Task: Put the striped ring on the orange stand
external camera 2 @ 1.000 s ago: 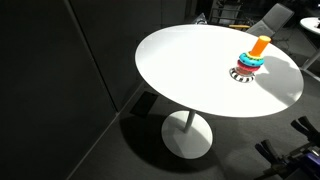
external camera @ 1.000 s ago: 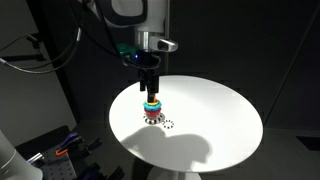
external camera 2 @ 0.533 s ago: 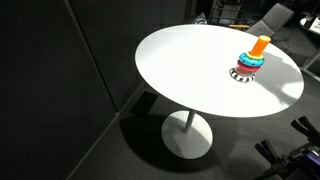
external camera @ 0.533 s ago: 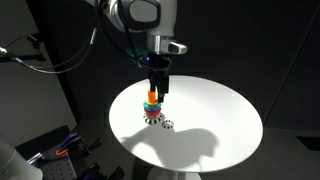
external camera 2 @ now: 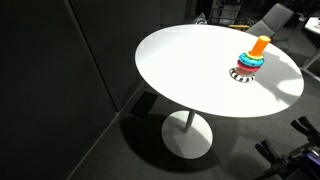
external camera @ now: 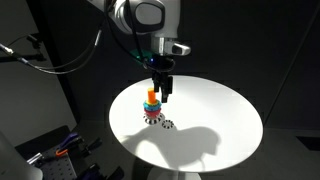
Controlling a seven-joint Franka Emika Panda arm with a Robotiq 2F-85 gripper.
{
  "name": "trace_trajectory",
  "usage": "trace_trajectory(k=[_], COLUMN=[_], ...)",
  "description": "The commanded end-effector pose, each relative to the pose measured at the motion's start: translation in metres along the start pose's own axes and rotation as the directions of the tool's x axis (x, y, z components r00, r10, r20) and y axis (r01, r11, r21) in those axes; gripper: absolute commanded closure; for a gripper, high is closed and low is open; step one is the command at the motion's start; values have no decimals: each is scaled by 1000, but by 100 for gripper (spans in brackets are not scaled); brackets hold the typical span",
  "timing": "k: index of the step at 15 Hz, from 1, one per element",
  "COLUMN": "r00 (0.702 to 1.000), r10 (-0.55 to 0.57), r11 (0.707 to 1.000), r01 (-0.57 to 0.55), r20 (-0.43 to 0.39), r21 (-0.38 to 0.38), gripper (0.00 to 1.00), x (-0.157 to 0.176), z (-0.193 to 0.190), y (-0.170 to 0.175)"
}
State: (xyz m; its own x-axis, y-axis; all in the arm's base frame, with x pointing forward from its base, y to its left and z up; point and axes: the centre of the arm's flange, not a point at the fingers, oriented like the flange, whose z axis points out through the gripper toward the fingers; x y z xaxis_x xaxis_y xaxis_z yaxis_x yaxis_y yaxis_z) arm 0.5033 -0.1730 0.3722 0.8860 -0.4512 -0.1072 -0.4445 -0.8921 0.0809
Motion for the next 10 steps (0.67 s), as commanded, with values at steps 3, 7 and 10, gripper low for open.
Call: trace_trajectory(k=[3,7,10], r00=[1000,1000,1000], r10=[0,6,14], r11=[1000,1000,1000], r01=[0,-6,-13], r20=[1,5,13], r21=[0,-4,-12], gripper=[0,0,0], x=[0,2,8], z=[1,3,16], y=[0,0,1])
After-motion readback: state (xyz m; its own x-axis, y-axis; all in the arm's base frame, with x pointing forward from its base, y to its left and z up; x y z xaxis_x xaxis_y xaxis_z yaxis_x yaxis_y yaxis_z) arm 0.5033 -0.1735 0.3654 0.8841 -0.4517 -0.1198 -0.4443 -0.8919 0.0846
